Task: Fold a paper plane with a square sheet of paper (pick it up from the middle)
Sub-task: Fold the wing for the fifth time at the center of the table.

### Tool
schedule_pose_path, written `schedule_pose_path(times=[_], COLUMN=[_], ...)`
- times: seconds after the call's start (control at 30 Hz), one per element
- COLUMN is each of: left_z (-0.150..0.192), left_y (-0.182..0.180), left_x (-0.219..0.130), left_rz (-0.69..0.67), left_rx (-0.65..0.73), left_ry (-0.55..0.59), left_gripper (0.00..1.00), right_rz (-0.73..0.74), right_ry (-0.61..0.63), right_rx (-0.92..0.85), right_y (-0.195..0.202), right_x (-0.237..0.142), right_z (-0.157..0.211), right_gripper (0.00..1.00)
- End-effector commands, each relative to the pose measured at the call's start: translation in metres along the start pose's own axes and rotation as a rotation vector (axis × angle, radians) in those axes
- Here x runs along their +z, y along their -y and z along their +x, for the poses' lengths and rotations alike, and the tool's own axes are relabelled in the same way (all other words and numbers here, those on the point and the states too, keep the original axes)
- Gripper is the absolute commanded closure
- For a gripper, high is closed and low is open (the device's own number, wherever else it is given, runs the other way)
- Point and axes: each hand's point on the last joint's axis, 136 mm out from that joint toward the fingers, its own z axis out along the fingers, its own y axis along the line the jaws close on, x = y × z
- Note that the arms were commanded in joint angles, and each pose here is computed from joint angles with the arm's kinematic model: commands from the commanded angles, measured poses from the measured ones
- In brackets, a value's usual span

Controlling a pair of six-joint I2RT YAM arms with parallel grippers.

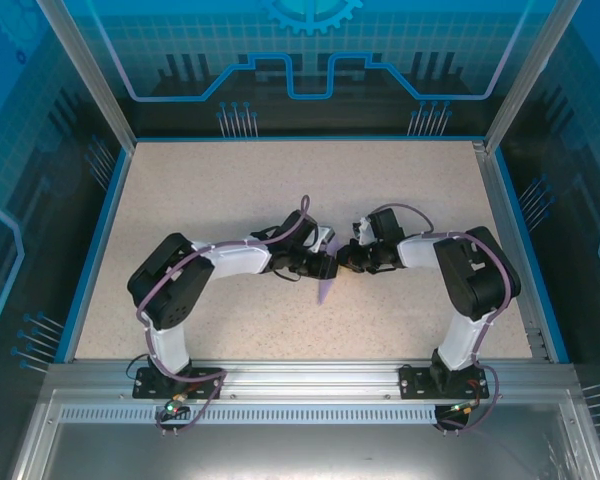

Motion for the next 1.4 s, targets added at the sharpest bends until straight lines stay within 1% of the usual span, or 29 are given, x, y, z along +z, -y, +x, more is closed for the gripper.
schedule_pose_path(times=[0.0,0.2,0.3,0.43,0.7,0.8,1.2,1.27,1.37], left_z=[0.008,0.027,0.037,0.047,0.047,0.05,0.061,0.06,0.06], left_y=[0.0,-0.014,-0.017,-0.021,-0.023,-0.027,-0.038,-0.038,-0.039], left_x=[-0.017,-0.027,-0.023,-0.013,-0.002,0.003,0.007,0.007,0.008], left_rz=[-0.068,-0.257,-0.303,-0.331,-0.322,-0.331,-0.368,-0.367,-0.372], left_rx=[0.027,0.066,0.079,0.082,0.073,0.073,0.076,0.074,0.073], left_ry=[0.01,0.031,0.015,-0.011,-0.018,-0.033,-0.076,-0.076,-0.073], left_gripper=[0.63,0.62,0.63,0.65,0.67,0.69,0.71,0.71,0.71], right_rz=[0.048,0.058,0.06,0.064,0.065,0.064,0.063,0.061,0.053], right_ry=[-0.046,-0.051,-0.053,-0.053,-0.055,-0.056,-0.053,-0.053,-0.046], right_rx=[-0.013,-0.018,-0.021,-0.023,-0.026,-0.027,-0.032,-0.034,-0.039], right_y=[0.008,0.008,0.008,0.008,0.007,0.007,0.006,0.005,0.001], right_x=[0.007,0.008,0.008,0.007,0.007,0.006,0.005,0.006,0.004], right_z=[0.012,0.012,0.013,0.013,0.014,0.015,0.014,0.014,0.014], right_gripper=[0.88,0.88,0.88,0.87,0.87,0.87,0.87,0.87,0.83])
